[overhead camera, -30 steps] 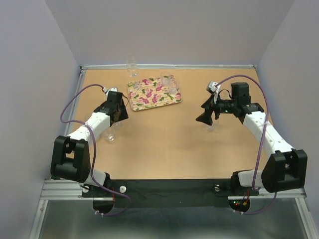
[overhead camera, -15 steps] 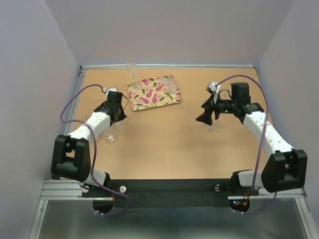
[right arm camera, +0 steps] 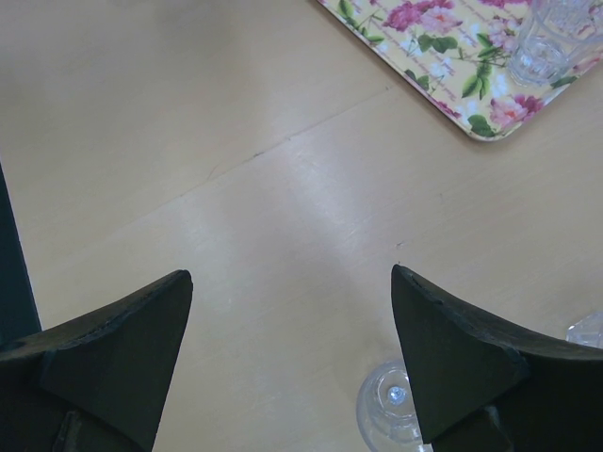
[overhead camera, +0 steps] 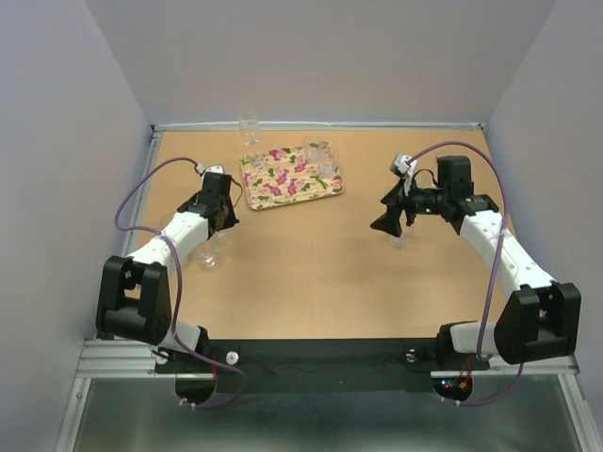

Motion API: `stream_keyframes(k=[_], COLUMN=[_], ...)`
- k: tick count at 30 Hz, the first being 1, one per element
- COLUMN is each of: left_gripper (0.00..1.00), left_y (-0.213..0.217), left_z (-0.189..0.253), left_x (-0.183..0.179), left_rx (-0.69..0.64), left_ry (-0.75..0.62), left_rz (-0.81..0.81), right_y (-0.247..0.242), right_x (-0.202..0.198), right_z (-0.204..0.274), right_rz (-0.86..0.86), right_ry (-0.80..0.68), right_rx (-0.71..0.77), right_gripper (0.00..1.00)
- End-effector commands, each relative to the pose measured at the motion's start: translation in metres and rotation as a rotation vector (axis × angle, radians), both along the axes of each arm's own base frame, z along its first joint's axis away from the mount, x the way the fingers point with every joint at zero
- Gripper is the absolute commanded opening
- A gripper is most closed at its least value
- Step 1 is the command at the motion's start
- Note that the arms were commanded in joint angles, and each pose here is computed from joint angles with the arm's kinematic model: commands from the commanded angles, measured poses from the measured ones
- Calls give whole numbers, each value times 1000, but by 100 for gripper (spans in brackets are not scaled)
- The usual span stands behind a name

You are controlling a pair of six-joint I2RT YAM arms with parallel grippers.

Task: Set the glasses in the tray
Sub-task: Grab a glass with a robot arm

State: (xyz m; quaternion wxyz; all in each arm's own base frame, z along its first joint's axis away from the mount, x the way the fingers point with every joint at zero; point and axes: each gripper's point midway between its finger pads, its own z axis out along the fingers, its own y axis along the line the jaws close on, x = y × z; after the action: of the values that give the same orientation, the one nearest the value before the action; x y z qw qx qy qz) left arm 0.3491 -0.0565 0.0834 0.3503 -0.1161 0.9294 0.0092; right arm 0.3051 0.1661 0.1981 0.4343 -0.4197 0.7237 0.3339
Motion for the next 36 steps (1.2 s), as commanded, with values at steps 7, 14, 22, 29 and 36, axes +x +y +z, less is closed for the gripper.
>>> stream_keyframes(k=[7, 14, 22, 29, 36], left_gripper=[0, 0, 0, 0, 0], left_y=[-6, -16, -36, -50, -61], left_z=[53, 78, 91, 105, 121], left_x=[15, 21, 27, 31, 46], left_rx=[-2, -21, 2, 56, 54], left_ry=[-160, -240, -269, -306, -372], left_rz=[-87, -155, -265, -336, -360], right_y=[-2, -2, -2, -2, -2], right_x=[4, 3, 3, 3, 3], right_z=[4, 3, 4, 3, 4], right_rz=[-3, -3, -3, -3, -3], right_ry=[-48, -44, -50, -47, -50], right_rx=[0, 1, 1, 0, 1], right_gripper=[91, 91, 91, 91, 91])
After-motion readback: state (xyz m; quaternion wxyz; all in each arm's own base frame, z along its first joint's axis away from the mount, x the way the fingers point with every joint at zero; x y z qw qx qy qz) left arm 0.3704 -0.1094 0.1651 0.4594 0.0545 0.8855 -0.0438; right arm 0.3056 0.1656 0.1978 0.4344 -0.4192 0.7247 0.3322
